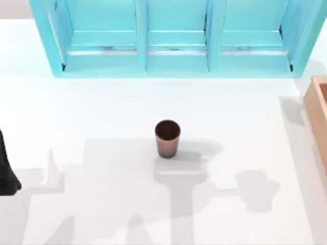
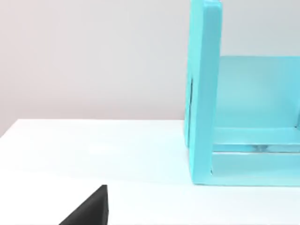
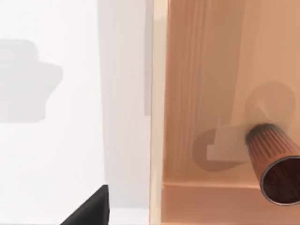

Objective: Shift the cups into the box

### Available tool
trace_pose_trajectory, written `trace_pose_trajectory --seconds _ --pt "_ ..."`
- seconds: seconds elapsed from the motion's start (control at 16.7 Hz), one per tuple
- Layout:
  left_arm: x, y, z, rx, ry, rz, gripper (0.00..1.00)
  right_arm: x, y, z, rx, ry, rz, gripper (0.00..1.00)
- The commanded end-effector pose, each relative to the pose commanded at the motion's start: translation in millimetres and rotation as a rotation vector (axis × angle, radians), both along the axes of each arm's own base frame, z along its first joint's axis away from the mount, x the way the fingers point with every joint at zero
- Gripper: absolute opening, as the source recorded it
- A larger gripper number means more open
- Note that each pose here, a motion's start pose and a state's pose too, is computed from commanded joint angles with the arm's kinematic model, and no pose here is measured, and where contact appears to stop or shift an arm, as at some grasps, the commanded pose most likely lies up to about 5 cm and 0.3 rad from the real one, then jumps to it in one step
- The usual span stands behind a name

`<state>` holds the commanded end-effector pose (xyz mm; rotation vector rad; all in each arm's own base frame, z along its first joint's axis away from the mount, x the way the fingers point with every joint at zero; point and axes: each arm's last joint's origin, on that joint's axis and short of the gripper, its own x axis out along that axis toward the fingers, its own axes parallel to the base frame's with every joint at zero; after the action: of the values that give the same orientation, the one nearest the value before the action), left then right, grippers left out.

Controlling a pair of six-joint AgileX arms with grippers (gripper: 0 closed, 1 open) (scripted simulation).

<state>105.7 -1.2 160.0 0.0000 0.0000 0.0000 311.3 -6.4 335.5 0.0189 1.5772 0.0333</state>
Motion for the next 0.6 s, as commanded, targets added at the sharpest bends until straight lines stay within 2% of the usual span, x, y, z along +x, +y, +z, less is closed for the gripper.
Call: trace_pose_trajectory --seconds 0.18,0.3,0.48,0.6 --pt "0 0 0 0.0 0.0 0.0 1.0 44 85 -6 -0.032 -0.003 0.022 1.0" --pt "0 0 0 0.0 0.0 0.0 1.0 58 153 -15 -0.047 -0.018 0.035 1.0" --pt "0 0 0 0.0 0.0 0.0 1.0 56 248 -38 -0.055 -0.05 0.038 1.0" --pt "0 0 0 0.0 0.0 0.0 1.0 46 296 -54 -0.05 -0.071 0.026 1.0"
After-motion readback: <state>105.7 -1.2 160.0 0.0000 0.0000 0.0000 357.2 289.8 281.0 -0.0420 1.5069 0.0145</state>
